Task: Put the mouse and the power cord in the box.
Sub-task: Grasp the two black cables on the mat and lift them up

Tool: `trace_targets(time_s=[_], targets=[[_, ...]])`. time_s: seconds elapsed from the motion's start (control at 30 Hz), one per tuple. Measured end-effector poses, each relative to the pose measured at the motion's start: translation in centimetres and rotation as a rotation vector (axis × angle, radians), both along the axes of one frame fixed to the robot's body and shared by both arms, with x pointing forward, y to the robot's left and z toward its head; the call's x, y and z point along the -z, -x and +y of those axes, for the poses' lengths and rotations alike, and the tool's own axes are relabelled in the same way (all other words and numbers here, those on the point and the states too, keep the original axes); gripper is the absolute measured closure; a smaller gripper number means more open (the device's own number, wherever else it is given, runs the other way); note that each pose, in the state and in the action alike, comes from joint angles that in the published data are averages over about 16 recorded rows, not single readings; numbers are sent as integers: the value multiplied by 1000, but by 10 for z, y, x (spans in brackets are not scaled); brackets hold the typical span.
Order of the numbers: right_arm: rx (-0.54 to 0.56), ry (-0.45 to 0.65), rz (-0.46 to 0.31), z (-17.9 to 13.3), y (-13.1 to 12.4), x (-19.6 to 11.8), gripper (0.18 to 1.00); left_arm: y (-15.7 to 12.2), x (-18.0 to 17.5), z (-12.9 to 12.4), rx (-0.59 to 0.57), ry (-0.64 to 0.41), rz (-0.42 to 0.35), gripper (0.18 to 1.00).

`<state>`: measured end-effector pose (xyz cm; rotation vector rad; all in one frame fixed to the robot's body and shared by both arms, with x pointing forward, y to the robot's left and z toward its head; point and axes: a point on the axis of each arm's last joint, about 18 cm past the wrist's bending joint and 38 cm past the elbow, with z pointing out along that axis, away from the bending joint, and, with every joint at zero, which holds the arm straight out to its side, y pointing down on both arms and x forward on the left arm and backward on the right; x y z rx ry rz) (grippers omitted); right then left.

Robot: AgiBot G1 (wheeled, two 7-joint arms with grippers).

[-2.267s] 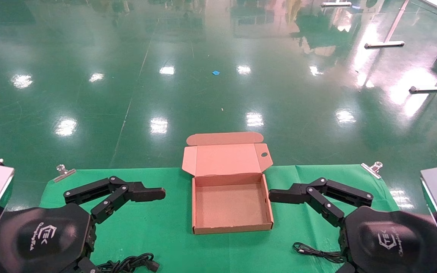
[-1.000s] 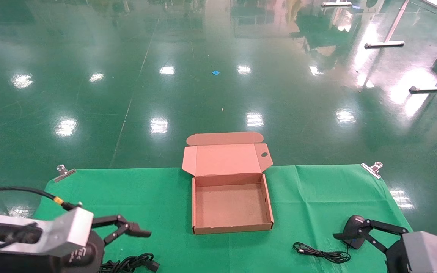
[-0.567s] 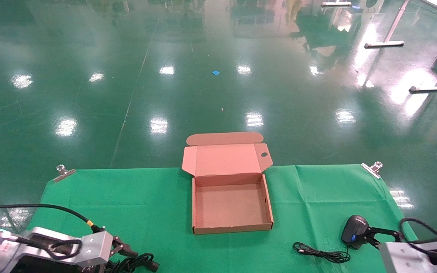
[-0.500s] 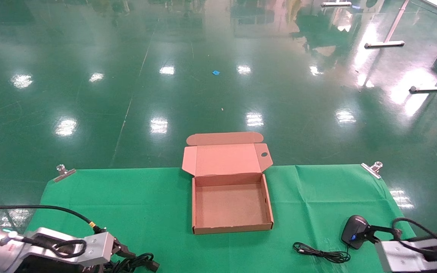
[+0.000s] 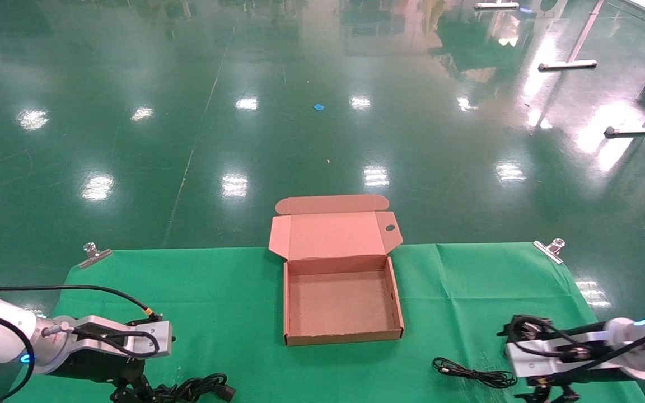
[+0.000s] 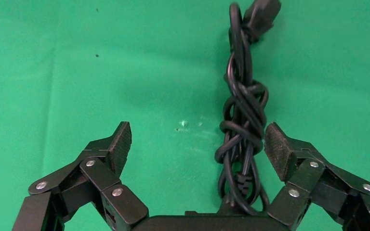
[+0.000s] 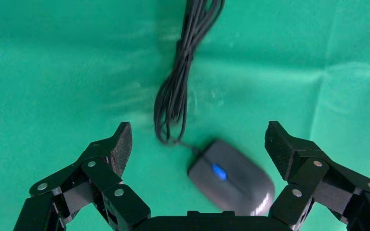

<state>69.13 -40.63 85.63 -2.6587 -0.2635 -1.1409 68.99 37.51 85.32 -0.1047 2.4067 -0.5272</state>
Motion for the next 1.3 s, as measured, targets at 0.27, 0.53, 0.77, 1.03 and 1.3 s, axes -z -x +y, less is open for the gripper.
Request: trace_targets(time_s=[0.27,0.53,0.77,1.03,1.3], targets=[[-6,21,-2,16,-11,13,178,-3,10,3,-8,-49,11,184],[4,34,-3,19,-16,22,178,0,20,2,10,-70,34,184],[15,38,2,18,-16,27,182,1,26,-1,30,-83,49,184],[20,39,4,17,-16,29,209,2,27,-1,35,-88,51,204],[17,38,3,18,-16,28,287,2,27,-1,35,-86,50,266]])
